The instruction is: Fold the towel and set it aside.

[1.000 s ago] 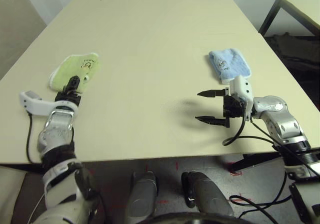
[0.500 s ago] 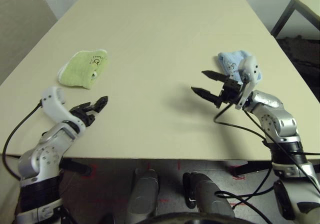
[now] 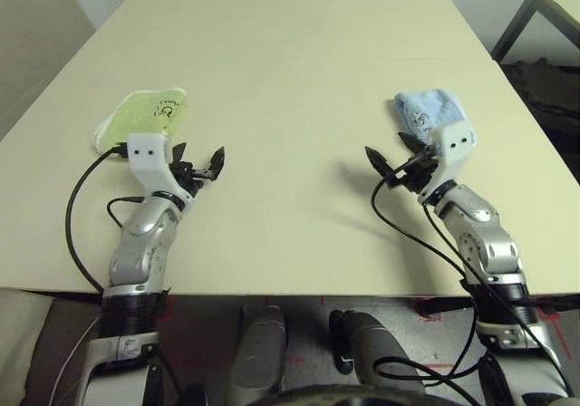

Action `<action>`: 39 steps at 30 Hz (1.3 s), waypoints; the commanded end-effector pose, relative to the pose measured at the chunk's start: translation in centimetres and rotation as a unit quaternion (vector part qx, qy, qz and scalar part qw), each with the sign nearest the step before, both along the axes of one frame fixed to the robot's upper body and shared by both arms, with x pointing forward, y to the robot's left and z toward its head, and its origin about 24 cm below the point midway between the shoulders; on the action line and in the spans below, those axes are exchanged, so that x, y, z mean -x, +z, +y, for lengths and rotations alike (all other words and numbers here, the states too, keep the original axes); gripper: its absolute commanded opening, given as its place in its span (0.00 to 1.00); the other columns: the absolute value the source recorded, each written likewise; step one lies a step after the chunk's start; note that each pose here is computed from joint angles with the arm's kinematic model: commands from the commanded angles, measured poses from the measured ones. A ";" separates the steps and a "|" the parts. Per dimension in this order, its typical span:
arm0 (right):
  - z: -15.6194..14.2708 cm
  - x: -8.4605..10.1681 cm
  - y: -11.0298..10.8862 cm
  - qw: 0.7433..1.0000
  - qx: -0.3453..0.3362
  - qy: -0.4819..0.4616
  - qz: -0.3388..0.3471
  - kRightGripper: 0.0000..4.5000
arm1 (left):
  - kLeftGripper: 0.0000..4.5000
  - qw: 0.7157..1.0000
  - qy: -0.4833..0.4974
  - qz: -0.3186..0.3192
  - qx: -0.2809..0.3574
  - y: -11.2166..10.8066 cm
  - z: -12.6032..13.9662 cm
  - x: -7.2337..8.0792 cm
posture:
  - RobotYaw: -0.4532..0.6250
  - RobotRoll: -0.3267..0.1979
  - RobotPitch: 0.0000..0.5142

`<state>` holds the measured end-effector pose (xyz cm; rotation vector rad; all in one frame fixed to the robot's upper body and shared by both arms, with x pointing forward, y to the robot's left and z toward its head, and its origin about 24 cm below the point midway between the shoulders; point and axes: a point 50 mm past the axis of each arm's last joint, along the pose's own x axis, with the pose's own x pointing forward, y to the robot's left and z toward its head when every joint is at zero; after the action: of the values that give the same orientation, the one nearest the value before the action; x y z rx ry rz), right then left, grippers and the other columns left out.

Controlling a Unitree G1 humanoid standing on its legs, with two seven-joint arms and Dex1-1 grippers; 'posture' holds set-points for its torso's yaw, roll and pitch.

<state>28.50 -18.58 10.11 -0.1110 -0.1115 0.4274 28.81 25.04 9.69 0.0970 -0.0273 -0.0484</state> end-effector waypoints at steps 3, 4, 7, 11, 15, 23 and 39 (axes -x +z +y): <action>-3.0 2.5 -2.0 0.998 0.019 -0.050 -0.020 1.00 | 0.99 0.999 0.041 0.004 0.021 -2.2 0.2 2.6 | 0.47 0.62 0.35; -3.2 2.9 -2.3 0.998 0.018 -0.051 -0.021 1.00 | 0.99 0.999 0.046 0.008 0.026 -2.7 0.2 3.2 | 0.47 0.62 0.36; -3.8 3.6 -3.1 0.997 0.000 -0.069 -0.016 1.00 | 0.99 0.998 0.051 0.017 0.018 -3.5 0.3 4.5 | 0.47 0.62 0.36; -5.0 4.1 -4.4 0.994 -0.017 -0.109 0.002 1.00 | 0.99 0.998 0.063 0.028 0.003 -4.4 0.9 5.8 | 0.48 0.62 0.36; -6.7 4.2 -4.7 0.989 -0.033 -0.141 0.006 1.00 | 0.99 0.996 0.079 0.031 -0.012 -4.6 2.0 6.6 | 0.48 0.62 0.35; -7.3 4.4 -5.1 0.993 -0.018 -0.115 0.018 1.00 | 0.99 0.994 0.094 0.033 -0.042 -4.2 4.7 7.4 | 0.48 0.62 0.34; -9.5 4.8 -5.1 0.990 -0.004 -0.138 0.017 1.00 | 0.99 0.992 0.109 0.035 -0.054 -4.4 7.6 8.8 | 0.50 0.62 0.28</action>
<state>24.07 -27.46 5.60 -0.1174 -0.0880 0.1676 20.74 32.32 6.46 0.2216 0.0059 0.1525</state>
